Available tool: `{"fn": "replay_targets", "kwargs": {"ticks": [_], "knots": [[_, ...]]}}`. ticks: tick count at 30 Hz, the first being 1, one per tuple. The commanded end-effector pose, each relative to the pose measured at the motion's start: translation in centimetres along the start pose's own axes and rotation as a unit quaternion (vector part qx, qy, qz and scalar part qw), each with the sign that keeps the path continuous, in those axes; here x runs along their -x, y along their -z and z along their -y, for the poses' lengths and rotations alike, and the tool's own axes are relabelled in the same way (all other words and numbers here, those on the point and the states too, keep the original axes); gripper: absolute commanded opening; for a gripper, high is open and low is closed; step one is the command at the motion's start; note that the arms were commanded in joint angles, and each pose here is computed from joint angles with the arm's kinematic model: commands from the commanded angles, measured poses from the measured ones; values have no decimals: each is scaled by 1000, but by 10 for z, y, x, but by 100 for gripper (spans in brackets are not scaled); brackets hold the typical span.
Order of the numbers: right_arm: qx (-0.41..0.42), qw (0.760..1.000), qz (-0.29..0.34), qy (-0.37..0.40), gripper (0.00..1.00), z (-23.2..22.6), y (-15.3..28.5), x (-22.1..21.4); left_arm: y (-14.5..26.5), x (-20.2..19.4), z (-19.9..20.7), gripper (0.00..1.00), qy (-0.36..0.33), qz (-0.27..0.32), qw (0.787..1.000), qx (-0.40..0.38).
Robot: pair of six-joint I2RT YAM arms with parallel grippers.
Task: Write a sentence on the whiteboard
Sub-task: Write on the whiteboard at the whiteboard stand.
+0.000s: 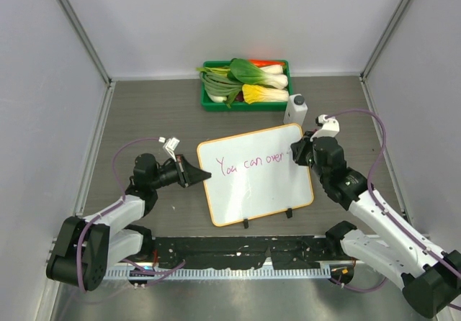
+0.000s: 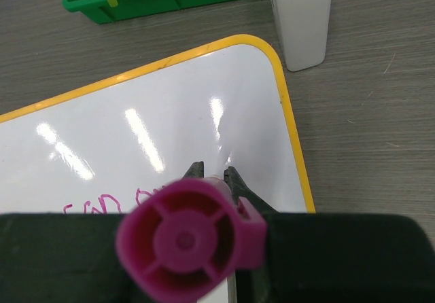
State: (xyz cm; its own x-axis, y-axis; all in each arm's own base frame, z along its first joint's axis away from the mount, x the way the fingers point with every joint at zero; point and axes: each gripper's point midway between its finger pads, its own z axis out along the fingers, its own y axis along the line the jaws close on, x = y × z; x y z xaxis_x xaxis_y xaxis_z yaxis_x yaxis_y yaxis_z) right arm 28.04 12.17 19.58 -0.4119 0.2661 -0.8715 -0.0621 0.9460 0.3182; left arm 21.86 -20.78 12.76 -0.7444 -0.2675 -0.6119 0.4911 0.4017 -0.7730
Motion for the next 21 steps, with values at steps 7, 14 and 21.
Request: {"fn": "replay_targets", "kwargs": {"ticks": [7, 14, 21], "knots": [[4, 1000, 19, -10, 1, -5, -10, 6, -2, 1, -18, 0, -31, 6, 999, 34], [18, 1000, 0, -4, 1, -8, -13, -5, -1, 1, -19, 0, -32, 8, 999, 35], [21, 1000, -21, -1, 1, -4, -8, -20, -2, 1, -19, 0, -31, 7, 999, 35]]}}
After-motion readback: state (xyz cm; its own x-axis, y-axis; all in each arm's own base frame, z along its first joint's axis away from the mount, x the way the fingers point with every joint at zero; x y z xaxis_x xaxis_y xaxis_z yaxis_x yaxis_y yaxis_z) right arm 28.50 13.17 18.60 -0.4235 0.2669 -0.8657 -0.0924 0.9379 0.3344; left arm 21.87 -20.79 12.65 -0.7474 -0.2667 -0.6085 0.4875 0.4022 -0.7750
